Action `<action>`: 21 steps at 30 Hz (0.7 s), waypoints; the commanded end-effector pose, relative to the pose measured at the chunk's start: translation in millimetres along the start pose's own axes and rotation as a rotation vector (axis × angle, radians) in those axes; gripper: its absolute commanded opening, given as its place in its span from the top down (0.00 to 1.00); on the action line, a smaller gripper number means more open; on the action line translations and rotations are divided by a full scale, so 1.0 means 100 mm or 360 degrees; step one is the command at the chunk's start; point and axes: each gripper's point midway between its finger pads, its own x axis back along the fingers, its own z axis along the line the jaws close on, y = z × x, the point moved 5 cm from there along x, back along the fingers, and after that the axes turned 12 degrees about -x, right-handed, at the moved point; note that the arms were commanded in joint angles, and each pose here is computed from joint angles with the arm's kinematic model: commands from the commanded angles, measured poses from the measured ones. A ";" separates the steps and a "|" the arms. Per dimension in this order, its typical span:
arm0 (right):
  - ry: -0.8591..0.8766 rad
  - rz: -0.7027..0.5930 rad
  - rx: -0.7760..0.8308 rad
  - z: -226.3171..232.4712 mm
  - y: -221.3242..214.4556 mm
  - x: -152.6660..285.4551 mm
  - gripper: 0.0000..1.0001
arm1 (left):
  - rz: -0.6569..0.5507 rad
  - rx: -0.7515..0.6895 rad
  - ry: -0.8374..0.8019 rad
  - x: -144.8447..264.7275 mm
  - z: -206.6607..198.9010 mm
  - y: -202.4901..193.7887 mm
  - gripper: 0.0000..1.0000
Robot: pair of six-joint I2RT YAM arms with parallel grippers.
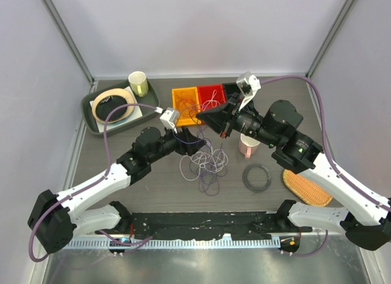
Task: Untangle the cables
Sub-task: Untie the cable.
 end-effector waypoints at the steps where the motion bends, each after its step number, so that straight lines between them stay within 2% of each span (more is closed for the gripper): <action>1: 0.0096 -0.0100 0.0009 0.15 0.16 0.07 0.99 | -0.0147 -0.0086 -0.0144 -0.09 -0.21 0.33 0.37; 4: 0.0088 -0.0125 0.0017 0.16 0.19 0.11 0.99 | -0.0152 -0.0107 -0.0194 -0.12 -0.26 0.34 0.38; 6: 0.0071 -0.0136 0.0022 0.15 0.19 0.12 0.99 | -0.0162 -0.0109 -0.0195 -0.13 -0.26 0.35 0.45; 8: 0.0053 -0.0148 0.0024 0.13 0.19 0.14 0.99 | -0.0164 -0.0114 -0.0195 -0.14 -0.27 0.36 0.68; 10: 0.0009 -0.0161 0.0023 0.09 0.19 0.15 0.98 | -0.0176 -0.0107 -0.0122 -0.14 -0.23 0.41 1.00; 12: -0.0121 -0.0189 0.0006 -0.02 0.19 0.18 0.95 | -0.0162 -0.0095 0.0152 -0.09 -0.03 0.42 1.00; 13: -0.0184 -0.0200 -0.0001 -0.08 0.18 0.20 0.90 | -0.0186 -0.0082 0.0296 -0.05 0.07 0.48 1.00; 14: -0.0235 -0.0207 -0.0007 -0.13 0.16 0.23 0.88 | -0.0192 -0.0053 0.0601 0.06 0.29 0.49 1.00; 15: -0.0427 -0.0256 -0.0020 -0.33 0.10 0.25 0.87 | -0.0188 -0.0048 0.0739 0.13 0.38 0.51 1.00; 16: -0.0501 -0.0264 -0.0028 -0.42 0.05 0.26 0.85 | -0.0206 -0.0037 0.0884 0.21 0.46 0.59 1.00; 17: -0.0613 -0.0242 -0.0026 -0.57 -0.08 0.30 0.83 | -0.0126 -0.0050 0.1032 0.35 0.55 0.51 1.00; 18: -0.0690 -0.0242 -0.0017 -0.66 -0.13 0.33 0.81 | -0.0165 -0.0043 0.1209 0.46 0.66 0.56 1.00; 20: -0.0921 -0.0247 0.0006 -0.89 -0.24 0.45 0.72 | -0.0129 -0.0045 0.1339 0.63 0.72 0.52 1.00; 21: -0.0991 -0.0227 0.0014 -0.98 -0.34 0.52 0.69 | -0.0188 -0.0015 0.1384 0.74 0.73 0.57 1.00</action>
